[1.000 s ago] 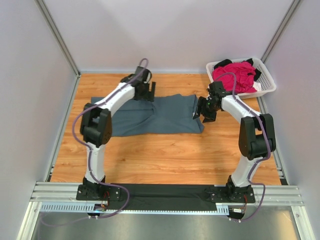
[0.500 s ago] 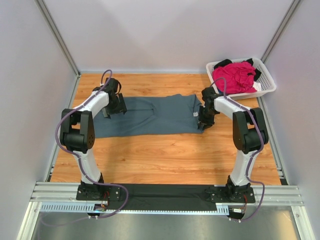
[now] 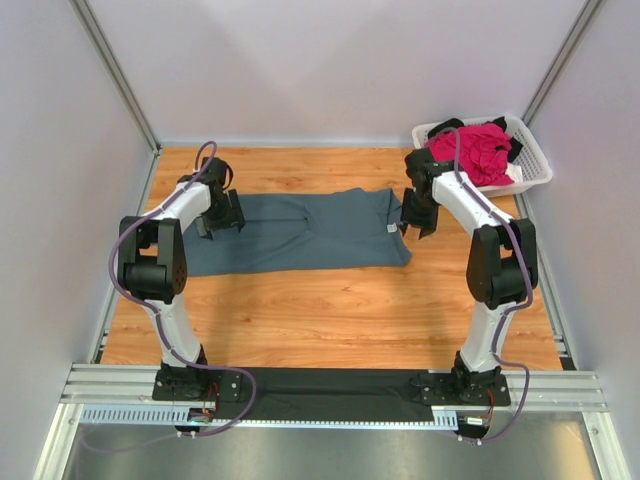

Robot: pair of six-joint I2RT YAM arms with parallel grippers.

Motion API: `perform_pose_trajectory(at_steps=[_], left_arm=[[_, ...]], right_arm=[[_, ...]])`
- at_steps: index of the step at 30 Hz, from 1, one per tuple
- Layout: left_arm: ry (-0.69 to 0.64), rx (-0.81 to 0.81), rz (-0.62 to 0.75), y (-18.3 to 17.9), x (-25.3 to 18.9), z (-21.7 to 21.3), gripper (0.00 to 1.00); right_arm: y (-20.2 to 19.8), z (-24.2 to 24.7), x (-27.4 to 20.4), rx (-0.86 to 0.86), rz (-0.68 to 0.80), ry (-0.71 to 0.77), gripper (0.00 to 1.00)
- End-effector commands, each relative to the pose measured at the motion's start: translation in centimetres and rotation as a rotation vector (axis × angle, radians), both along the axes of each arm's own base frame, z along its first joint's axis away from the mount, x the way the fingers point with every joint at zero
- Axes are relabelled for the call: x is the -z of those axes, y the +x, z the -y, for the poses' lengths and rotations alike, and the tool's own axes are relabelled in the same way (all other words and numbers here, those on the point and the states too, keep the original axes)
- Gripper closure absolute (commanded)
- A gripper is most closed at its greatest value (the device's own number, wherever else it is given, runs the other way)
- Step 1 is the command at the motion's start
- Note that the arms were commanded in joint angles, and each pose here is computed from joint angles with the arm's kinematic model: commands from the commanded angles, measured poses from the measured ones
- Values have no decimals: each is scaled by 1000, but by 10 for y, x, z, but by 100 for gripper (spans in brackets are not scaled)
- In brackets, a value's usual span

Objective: Fold and stack the t-shirts
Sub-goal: Fold the tshirt

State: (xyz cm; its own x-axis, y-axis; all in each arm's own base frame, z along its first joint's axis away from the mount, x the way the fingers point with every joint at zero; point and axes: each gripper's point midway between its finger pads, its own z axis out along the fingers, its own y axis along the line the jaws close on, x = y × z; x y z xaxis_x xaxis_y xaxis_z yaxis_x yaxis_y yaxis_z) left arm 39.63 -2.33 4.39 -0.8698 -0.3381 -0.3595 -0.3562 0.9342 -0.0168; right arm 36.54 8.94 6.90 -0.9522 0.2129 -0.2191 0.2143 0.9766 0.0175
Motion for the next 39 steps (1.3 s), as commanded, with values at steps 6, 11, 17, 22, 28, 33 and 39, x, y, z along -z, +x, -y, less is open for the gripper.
perform_pose_trajectory(at_steps=[6, 11, 17, 22, 28, 33, 39], left_arm=[[-11, 74, 70, 45, -18, 7, 18], [-44, -64, -16, 23, 15, 9, 18], [-5, -107, -50, 4, 23, 0, 20], [-23, -135, -132, -16, 30, 3, 27], [-95, -191, -200, -54, 34, 15, 28], [-183, -261, -264, -97, 41, 29, 28], [-276, -239, -235, -123, 24, 53, 28]], right_arm=[[43, -77, -101, 133, 338, 170, 25], [58, -113, -59, 223, 324, 187, 17], [52, -136, 4, 238, 205, 181, 17], [54, -143, 37, 236, 157, 171, 18], [92, -156, 53, 181, 179, 143, 18], [149, -186, 50, 101, 257, 190, 18], [199, -225, 55, 32, 365, 374, 9]])
